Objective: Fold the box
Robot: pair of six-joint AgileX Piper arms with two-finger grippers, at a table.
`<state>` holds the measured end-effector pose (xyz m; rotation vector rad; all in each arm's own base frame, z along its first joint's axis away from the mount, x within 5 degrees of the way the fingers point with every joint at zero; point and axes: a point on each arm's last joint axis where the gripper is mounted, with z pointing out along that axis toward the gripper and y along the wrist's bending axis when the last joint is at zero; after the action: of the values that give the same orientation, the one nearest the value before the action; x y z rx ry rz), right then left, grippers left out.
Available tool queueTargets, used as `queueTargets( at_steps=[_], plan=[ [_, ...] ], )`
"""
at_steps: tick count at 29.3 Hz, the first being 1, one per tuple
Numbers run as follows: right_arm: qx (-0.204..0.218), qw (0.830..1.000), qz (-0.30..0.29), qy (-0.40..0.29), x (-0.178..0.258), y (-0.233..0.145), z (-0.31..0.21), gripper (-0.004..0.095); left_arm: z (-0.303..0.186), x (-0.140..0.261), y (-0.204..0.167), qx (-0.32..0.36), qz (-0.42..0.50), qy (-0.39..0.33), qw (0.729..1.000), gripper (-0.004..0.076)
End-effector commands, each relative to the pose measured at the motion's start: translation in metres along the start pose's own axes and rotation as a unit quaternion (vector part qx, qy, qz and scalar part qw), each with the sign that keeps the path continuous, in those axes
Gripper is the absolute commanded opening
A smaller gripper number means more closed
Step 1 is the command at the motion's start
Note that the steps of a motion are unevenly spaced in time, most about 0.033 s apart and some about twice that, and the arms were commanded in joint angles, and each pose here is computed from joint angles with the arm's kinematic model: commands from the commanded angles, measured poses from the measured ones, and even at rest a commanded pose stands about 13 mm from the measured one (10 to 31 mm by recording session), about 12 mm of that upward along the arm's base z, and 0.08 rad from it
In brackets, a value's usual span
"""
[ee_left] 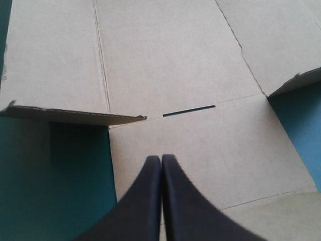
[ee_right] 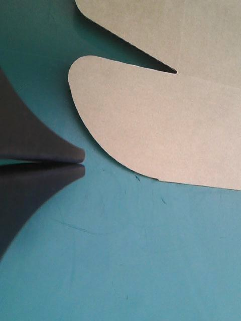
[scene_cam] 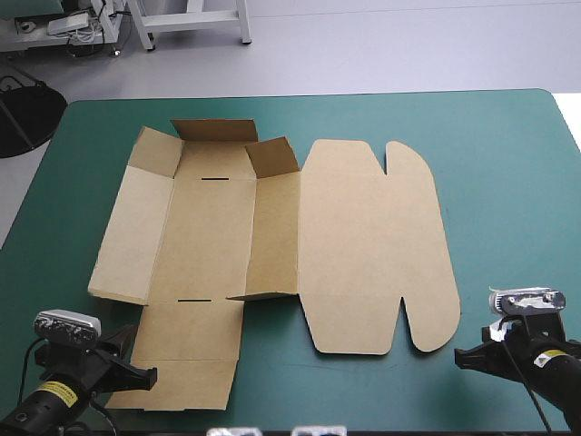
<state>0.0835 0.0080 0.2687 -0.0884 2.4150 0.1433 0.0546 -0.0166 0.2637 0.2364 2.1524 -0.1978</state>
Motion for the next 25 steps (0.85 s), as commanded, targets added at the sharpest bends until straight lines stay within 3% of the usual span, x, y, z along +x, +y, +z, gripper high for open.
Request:
queueTargets(
  at_steps=[1,17,25],
  plan=[
    [-0.001,0.999,0.002,-0.035,-0.01,0.001,-0.005,-0.0018,-0.003,-0.013,-0.001,0.006,-0.003,-0.039,0.999,-0.0008],
    [-0.001,0.999,0.002,-0.035,-0.01,0.001,-0.005,-0.0018,-0.008,-0.018,-0.002,0.004,0.02,-0.045,0.999,-0.0008],
    [0.003,0.999,0.0,-0.036,-0.011,0.0,-0.005,-0.0018,-0.027,-0.085,-0.003,-0.004,0.03,-0.031,0.999,-0.0008]
  ],
)
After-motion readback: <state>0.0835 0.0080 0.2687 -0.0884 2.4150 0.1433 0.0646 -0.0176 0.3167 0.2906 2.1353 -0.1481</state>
